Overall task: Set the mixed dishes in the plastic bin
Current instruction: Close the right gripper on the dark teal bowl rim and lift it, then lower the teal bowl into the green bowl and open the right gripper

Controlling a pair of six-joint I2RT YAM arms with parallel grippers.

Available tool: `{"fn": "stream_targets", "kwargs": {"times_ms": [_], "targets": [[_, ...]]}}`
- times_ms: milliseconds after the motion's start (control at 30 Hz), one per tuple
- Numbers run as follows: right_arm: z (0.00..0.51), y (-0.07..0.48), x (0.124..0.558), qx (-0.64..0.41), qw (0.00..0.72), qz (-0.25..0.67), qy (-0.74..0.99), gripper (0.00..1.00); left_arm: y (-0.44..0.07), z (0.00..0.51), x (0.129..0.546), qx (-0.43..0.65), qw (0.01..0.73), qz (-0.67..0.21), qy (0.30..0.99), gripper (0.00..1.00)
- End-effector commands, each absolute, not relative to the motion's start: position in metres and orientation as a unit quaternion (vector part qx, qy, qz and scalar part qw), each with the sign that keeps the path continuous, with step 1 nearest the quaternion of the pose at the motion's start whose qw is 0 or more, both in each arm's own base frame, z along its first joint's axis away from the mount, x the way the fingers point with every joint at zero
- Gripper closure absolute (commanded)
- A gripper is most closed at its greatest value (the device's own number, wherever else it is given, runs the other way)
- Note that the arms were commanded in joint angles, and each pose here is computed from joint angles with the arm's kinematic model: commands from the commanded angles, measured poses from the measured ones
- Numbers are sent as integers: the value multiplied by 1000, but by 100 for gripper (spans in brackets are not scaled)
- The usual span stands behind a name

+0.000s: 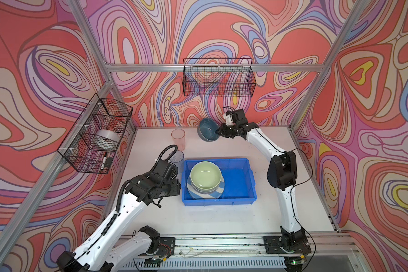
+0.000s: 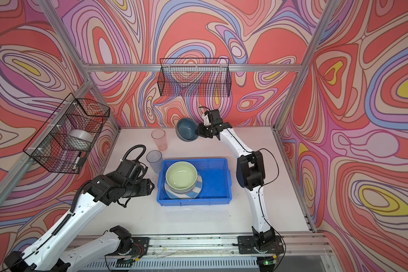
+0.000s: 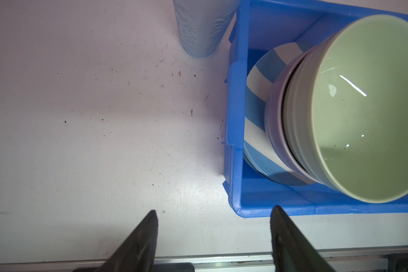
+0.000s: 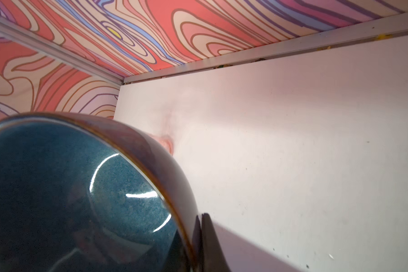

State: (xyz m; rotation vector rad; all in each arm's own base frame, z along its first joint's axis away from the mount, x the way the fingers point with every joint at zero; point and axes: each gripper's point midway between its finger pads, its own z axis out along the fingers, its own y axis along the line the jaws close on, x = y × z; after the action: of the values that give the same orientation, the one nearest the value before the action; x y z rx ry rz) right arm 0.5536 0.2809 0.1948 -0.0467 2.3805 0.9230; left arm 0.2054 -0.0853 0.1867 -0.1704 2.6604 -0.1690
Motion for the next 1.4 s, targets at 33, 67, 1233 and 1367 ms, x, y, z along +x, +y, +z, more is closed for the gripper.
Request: {"fn": "stream_targets", "kwargs": {"times_ms": [33,67,1233,1367], "targets": [[281,271,519,-80,333,343,875,100,-82,199,212,-62,249,-52,965,31],[286,270,511,-90,330,340,876,100,-82,199,213,-63,246,-54,966,31],[236,312,333,-228,181,208,934,100,-40,228,245,-105,275,-52,954,17],[226,316,330,-227,175,203,936,100,-39,229,244,-105,277,-50,954,17]]}}
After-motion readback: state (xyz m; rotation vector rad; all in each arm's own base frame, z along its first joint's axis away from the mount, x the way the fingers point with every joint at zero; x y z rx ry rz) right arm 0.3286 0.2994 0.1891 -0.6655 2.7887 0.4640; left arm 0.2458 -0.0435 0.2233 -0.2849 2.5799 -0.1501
